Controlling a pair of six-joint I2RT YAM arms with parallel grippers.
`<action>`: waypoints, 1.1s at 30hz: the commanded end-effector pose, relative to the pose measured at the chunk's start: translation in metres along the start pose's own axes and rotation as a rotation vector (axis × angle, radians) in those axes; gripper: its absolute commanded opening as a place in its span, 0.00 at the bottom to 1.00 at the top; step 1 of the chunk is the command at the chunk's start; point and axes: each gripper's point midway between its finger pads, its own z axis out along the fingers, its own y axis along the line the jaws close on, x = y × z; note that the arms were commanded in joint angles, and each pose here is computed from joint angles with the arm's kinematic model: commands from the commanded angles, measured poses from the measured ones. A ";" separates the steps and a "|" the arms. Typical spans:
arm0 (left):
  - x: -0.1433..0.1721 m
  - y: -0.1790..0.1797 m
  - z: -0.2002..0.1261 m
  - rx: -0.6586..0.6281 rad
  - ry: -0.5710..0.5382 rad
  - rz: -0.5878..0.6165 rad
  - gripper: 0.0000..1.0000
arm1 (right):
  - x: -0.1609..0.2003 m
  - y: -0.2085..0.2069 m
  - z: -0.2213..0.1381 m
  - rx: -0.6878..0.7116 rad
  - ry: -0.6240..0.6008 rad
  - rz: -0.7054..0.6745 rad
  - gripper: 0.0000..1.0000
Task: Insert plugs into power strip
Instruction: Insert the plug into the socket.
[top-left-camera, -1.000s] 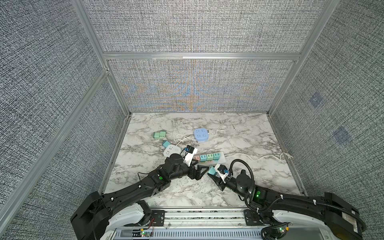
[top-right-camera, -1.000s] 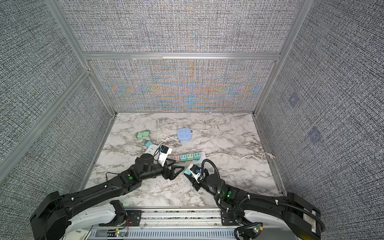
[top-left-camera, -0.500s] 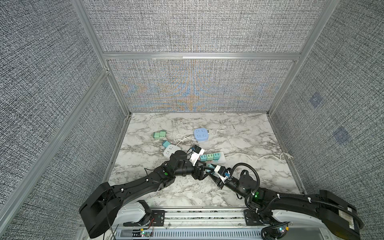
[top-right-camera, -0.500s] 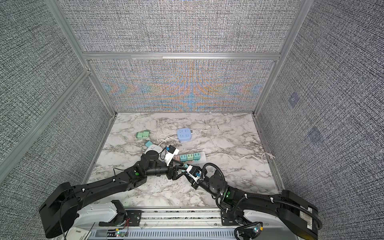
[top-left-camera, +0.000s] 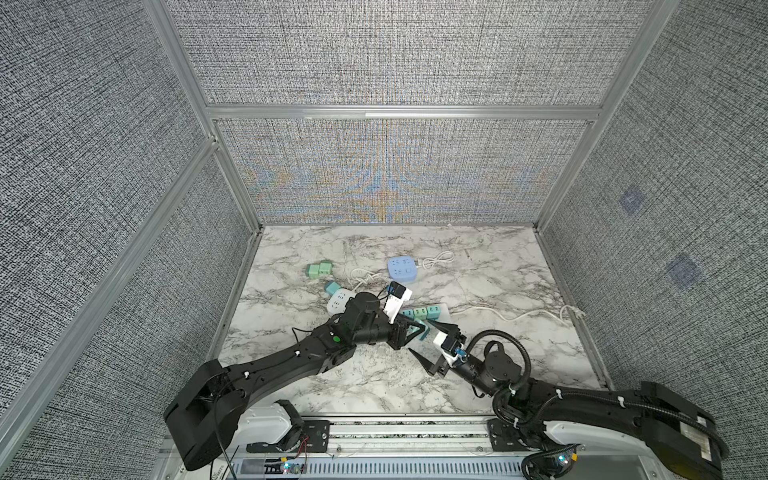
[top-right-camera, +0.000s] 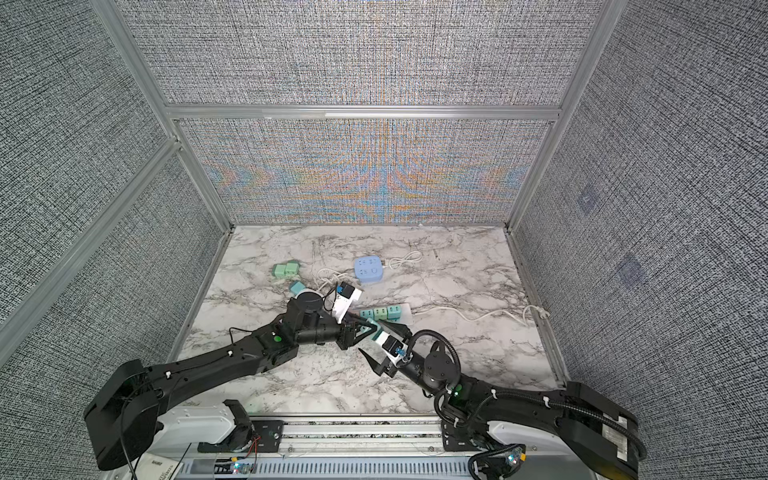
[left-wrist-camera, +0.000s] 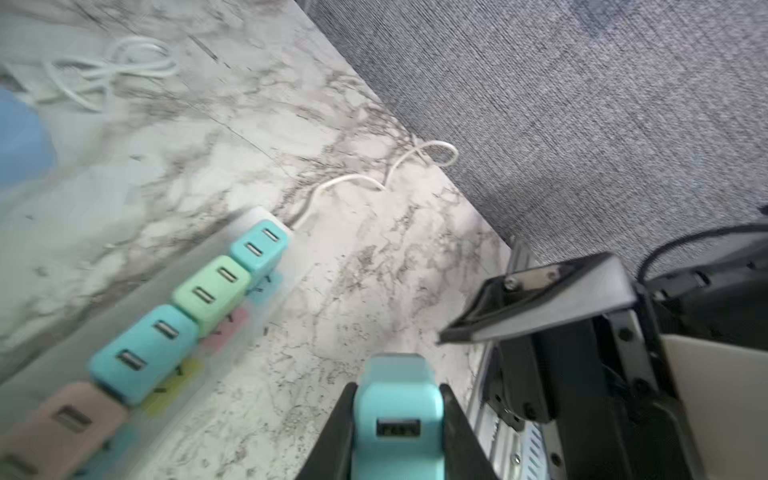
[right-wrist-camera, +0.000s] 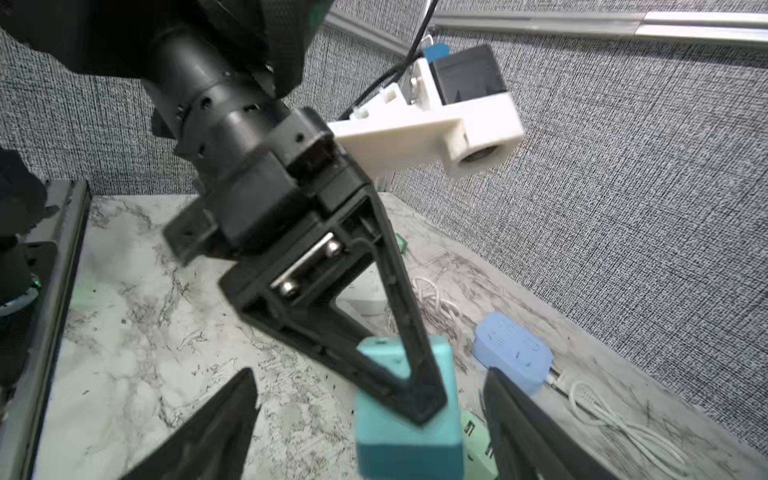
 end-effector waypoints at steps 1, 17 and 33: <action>-0.011 0.032 -0.011 -0.206 -0.013 0.034 0.00 | -0.015 -0.004 -0.009 0.009 -0.075 0.035 0.92; -0.041 0.115 -0.071 -0.753 0.047 0.635 0.00 | 0.013 -0.123 -0.087 0.593 -0.011 0.155 0.99; 0.021 0.120 -0.049 -0.226 0.254 0.977 0.00 | 0.072 -0.180 -0.131 0.885 0.038 0.370 0.99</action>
